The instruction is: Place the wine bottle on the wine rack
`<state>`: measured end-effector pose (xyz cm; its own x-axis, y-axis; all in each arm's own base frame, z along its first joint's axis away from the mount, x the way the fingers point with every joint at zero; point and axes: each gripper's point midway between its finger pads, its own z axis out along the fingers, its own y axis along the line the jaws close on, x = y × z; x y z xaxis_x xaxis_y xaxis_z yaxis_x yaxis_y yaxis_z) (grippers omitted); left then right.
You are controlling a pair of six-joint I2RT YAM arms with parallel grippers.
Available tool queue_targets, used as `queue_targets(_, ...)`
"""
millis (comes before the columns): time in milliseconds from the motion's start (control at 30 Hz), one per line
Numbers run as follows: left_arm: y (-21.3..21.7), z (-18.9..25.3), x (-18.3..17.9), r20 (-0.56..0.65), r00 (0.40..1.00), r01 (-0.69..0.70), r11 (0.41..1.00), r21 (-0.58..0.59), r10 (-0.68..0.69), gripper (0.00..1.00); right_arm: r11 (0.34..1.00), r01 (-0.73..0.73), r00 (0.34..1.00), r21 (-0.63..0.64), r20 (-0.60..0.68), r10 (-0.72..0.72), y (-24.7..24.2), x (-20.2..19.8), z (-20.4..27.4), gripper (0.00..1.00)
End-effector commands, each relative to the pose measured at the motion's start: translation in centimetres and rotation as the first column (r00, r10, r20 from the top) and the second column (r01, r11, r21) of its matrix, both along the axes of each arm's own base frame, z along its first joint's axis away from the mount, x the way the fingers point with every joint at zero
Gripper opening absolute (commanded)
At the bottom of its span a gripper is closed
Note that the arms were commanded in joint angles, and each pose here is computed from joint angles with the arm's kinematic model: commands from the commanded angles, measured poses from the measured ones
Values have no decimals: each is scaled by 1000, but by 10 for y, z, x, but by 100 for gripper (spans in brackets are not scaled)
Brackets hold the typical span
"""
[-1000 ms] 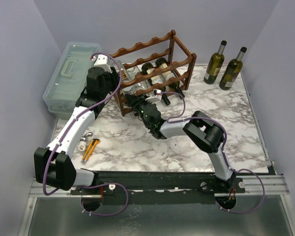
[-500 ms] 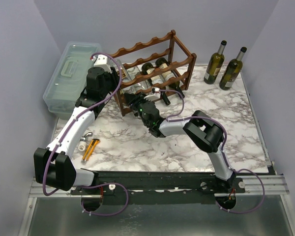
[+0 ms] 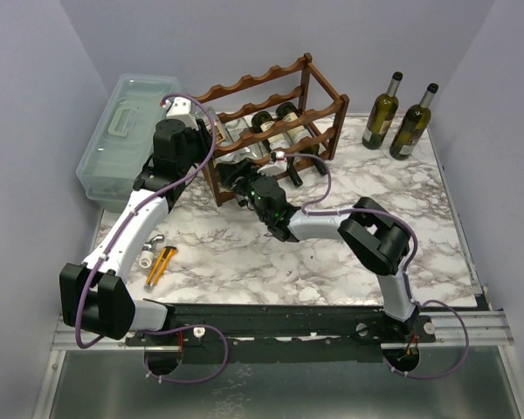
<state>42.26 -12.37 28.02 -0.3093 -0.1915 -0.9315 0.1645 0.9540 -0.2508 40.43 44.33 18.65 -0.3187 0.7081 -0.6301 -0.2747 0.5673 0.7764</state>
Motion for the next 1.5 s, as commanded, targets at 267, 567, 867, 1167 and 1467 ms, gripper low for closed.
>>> queue_targets(267, -1, -11, -12, -57, 998, 23, 999, 29, -22, 39, 975, -13, 995, -221, -100, -10, -25, -12, -13, 90)
queue_targets(567, -3, 1, -16, -28, 999, 40, 999, 20, -39, 70, 752, -104, 993, -651, -33, 109, -78, -45, 16, 98)
queue_targets(867, -10, 46, -36, 150, 978, 137, 990, 44, -142, 81, 655, -66, 996, -753, -93, -6, -204, -39, 47, 99)
queue_targets(1167, -49, 89, -75, 361, 856, 382, 923, 40, -369, 81, 777, 127, 944, -617, -166, -286, -336, 13, 74, 100)
queue_targets(1467, -71, 71, -74, 318, 840, 454, 891, 33, -440, 80, 749, 351, 856, -562, -130, -500, -411, 109, 104, 100)
